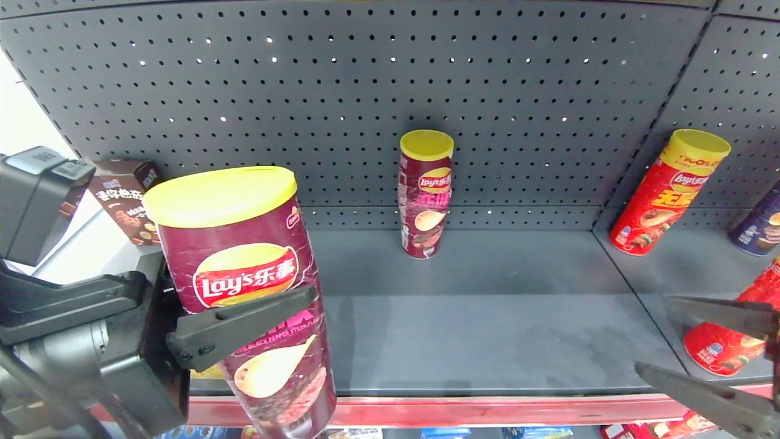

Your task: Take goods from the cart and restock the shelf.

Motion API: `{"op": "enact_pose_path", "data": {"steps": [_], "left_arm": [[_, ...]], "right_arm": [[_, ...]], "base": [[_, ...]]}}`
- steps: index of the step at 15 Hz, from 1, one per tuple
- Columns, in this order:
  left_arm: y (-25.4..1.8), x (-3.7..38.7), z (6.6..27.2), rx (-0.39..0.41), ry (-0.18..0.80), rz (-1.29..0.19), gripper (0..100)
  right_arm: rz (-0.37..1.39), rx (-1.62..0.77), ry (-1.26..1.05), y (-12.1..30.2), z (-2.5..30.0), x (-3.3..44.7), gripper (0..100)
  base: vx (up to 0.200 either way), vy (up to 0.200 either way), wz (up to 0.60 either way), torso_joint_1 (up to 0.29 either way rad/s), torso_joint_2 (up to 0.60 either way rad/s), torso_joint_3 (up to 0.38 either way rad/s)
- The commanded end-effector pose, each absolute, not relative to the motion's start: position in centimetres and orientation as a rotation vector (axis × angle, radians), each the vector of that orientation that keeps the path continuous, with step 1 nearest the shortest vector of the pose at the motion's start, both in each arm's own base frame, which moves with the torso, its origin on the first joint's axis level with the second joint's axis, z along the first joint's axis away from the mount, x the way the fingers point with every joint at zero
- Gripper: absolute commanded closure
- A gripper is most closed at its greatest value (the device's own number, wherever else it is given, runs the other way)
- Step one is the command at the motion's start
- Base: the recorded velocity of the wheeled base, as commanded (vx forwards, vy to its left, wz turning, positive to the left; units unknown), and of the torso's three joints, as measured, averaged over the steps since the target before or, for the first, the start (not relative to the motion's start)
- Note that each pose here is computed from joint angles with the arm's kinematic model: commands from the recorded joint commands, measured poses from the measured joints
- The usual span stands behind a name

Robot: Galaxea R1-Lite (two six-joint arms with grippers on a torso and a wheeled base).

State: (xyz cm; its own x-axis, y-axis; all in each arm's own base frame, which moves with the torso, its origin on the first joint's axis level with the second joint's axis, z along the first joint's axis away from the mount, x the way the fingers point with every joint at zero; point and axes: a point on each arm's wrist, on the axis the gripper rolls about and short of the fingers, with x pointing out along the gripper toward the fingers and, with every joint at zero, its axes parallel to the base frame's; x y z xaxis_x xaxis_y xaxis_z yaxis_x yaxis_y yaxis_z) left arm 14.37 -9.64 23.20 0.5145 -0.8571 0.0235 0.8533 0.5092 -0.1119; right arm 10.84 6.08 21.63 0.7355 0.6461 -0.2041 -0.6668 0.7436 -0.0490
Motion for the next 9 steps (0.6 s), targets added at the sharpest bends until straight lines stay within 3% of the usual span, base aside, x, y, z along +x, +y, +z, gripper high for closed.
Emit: {"op": "enact_pose_path", "data": {"steps": [1, 9], "left_arm": [[-9.6, 14.5, 23.1, -0.115, 0.042, -1.025, 100], [-9.3, 14.7, 23.0, -0.116, 0.045, -1.005, 100]], "right_arm": [[0.726, -0.123, 0.212, 9.1, 20.4, 16.6, 0], [0.793, -0.088, 0.18, 13.9, 21.0, 25.8, 0]], "base": [[0.0, 0.0, 0.0, 0.0, 0.0, 0.0], [0.0, 0.0, 0.0, 0.0, 0.0, 0.0]]}}
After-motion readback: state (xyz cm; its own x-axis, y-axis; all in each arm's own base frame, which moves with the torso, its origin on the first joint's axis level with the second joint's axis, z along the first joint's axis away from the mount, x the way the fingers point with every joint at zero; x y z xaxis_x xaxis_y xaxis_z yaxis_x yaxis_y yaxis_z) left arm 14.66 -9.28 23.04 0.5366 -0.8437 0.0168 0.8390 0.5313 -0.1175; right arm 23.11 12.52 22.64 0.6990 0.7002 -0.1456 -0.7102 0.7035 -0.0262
